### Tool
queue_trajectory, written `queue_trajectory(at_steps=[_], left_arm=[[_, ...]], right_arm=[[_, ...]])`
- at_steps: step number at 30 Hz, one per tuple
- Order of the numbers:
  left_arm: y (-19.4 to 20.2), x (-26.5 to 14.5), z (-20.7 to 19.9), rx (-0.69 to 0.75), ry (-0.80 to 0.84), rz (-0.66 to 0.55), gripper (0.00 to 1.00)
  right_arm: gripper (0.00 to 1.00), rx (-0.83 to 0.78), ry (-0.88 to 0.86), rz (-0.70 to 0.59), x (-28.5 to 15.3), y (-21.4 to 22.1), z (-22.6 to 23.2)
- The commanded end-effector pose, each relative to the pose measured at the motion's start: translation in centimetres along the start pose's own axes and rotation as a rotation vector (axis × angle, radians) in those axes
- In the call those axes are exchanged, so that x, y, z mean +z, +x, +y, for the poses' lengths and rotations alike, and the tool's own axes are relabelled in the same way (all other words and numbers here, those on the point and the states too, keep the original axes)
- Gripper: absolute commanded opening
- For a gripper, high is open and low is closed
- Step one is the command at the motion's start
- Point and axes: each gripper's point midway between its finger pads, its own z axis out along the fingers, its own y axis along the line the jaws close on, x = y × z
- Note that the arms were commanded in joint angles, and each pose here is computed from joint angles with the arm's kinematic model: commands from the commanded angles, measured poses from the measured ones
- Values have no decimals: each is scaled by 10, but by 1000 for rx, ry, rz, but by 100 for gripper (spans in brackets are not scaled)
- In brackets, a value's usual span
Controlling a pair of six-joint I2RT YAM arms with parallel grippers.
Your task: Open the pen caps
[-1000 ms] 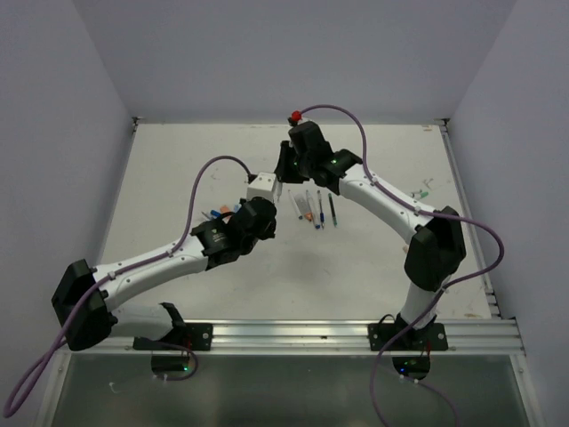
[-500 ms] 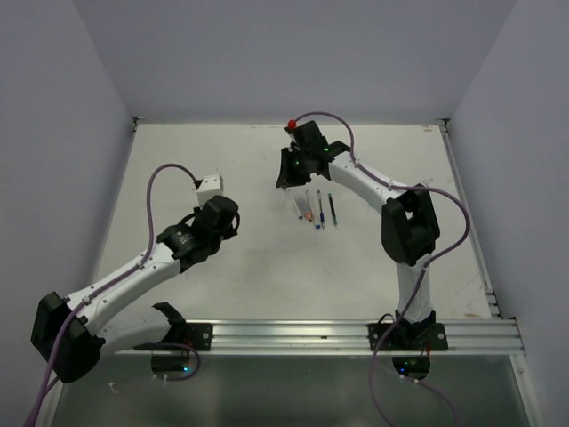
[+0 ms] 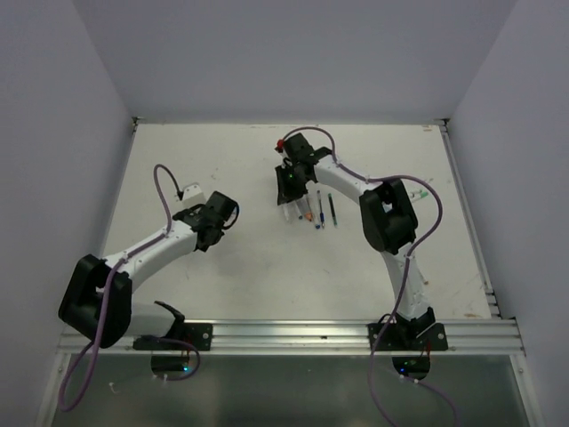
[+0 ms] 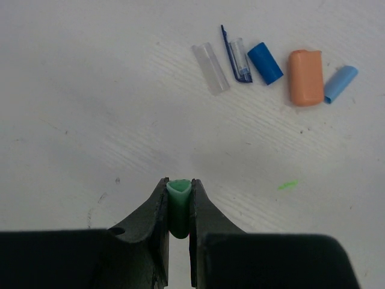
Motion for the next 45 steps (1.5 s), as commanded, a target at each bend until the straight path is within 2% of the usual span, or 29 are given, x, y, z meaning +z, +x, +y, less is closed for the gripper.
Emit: queue_trajectory(at_steps=[1,5,8,14,22,29,37,38,45], left_arm=[[-19,17,3,-143,-38,-30,0],[-24,37,8,-176,-61,-10,0],[-28,51,3,-185,-54,4,0],[-32,77,-1,-215,-90,54,0],[-27,95,-4,-259,-60,96,0],[-23,100,-4,-267,-46,120,21],[-15,99,0,-267,-45,143,34],[-13,98,3,-268,-46,144,38],[-16,86,7,-274,-4,121,41]], right_arm=[[1,-19,10,32,7,1,-6],[4,-4,17,52,17,4,-15],[11,8,14,62,21,6,-21],[15,15,35,71,25,4,-31],[38,-23,32,25,13,-7,-28],[40,-38,-20,-30,-5,-19,-12],[40,-43,-56,-84,-31,-25,0],[40,-44,-61,-94,-32,-26,1],[40,-31,-105,-131,-57,-25,13]])
